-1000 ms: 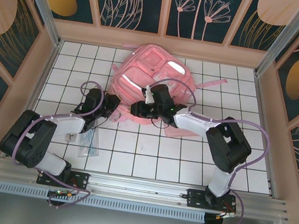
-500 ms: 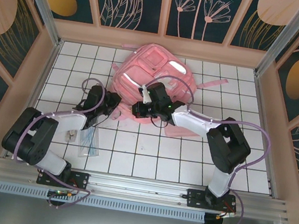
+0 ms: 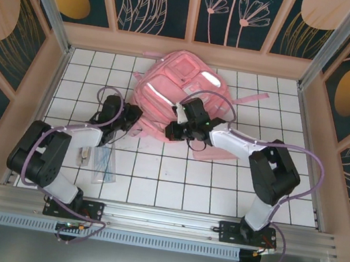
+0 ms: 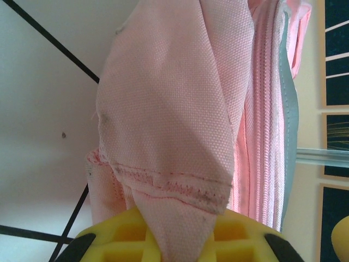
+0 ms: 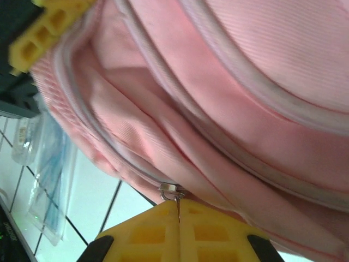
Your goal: Pack the student bag
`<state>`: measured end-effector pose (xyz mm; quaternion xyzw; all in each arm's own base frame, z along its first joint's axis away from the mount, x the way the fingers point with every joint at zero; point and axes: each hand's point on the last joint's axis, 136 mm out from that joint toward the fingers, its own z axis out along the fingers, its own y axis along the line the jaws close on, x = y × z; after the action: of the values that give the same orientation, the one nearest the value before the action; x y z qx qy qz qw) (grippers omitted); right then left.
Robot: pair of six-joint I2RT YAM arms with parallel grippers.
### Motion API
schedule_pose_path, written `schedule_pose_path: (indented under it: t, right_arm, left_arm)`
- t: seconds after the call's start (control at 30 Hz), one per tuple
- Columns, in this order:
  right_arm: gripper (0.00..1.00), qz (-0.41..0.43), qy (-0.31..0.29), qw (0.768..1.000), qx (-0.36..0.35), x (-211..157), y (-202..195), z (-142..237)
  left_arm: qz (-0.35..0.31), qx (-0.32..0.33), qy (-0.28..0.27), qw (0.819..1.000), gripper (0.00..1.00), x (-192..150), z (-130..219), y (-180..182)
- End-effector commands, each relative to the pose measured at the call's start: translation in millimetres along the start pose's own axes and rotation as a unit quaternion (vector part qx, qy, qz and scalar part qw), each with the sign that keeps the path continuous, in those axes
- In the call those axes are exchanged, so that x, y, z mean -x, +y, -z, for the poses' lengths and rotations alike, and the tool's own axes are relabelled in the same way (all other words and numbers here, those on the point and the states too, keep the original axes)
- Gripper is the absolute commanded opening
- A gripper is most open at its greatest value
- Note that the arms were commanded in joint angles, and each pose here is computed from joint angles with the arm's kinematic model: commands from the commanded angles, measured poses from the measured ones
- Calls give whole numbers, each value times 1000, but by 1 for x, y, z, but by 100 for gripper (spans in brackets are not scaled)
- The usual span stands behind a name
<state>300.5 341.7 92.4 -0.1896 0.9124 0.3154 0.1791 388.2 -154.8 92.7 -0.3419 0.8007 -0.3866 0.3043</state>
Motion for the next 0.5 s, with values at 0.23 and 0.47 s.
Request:
schedule_pose_path:
  t: [0.23,0.47]
  right_arm:
    - [0,-4,78,976,-204,-39,-100,37]
    - [0,-8,47,966,-254,-15,-125,67]
  left_arm:
    - [-21,-67,-109,992,0,74,33,-52]
    - [-37,-56,-135,989,0,100,48,-50]
